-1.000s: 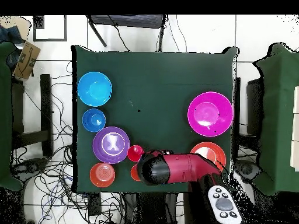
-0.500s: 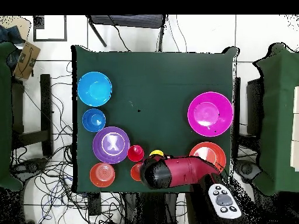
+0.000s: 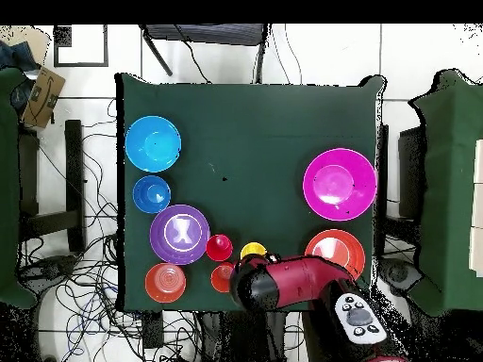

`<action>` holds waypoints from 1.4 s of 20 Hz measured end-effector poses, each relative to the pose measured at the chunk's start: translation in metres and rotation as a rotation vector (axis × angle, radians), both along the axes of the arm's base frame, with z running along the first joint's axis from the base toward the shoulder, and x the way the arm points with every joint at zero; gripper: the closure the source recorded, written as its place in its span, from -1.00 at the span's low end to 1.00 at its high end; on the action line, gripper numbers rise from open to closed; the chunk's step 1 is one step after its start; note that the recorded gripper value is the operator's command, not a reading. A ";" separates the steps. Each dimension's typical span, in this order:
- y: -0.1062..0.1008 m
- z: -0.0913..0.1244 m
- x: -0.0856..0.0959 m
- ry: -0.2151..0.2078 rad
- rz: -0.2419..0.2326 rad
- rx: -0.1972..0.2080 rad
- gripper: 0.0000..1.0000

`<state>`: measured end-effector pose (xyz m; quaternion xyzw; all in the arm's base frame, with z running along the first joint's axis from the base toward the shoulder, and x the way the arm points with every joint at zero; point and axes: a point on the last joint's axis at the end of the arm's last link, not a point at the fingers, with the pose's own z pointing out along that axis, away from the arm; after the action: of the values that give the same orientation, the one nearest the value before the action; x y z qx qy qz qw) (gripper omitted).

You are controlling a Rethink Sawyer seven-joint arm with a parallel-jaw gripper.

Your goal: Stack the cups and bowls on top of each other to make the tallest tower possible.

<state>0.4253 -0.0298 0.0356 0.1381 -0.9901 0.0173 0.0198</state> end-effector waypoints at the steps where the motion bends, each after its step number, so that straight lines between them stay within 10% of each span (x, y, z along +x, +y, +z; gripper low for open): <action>1: 0.000 -0.001 -0.001 -0.002 0.006 0.001 -1.00; 18: 0.001 -0.019 -0.047 -0.018 0.130 -0.025 -1.00; 28: 0.001 -0.031 -0.073 0.033 0.122 -0.004 -1.00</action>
<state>0.3518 -0.0285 0.0051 0.1983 -0.9793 0.0181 0.0355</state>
